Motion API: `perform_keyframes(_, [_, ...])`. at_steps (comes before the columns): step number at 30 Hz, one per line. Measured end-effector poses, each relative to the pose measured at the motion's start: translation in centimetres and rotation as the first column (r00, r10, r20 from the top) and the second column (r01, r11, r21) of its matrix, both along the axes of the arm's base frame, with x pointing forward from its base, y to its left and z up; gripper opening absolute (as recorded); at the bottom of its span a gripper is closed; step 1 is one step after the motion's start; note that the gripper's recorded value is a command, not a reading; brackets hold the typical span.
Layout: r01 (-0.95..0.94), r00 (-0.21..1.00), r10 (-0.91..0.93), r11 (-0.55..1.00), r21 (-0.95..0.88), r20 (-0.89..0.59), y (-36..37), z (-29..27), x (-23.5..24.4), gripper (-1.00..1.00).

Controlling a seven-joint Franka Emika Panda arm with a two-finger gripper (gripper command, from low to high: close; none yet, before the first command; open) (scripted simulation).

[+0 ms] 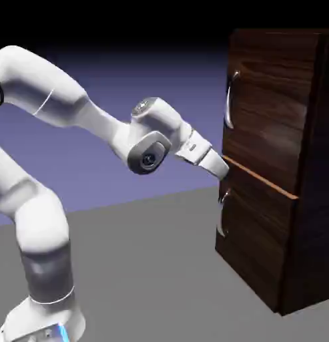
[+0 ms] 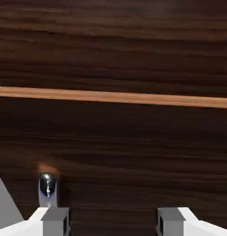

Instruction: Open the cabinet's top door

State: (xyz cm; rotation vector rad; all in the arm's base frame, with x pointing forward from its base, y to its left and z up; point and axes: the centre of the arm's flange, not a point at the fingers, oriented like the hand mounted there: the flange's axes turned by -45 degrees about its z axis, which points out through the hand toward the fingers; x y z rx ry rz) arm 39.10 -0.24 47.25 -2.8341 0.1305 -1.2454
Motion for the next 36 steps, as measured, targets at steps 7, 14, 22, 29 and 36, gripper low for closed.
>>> perform_keyframes(7, [0.230,0.966,-0.253,0.930,0.287,0.046,-1.5,3.4,0.0,0.00])
perform_keyframes(14, [0.374,0.885,-0.465,0.736,0.565,0.021,-2.5,6.2,-0.5,0.00])
perform_keyframes(22, [0.420,0.773,-0.628,0.406,0.812,-0.086,-2.7,8.6,-1.2,0.00])
perform_keyframes(29, [0.370,0.690,-0.687,0.068,0.927,-0.225,-2.1,10.0,-1.8,0.00])
perform_keyframes(36, [0.267,0.641,-0.667,-0.271,0.925,-0.381,-0.8,10.7,-2.2,0.00])
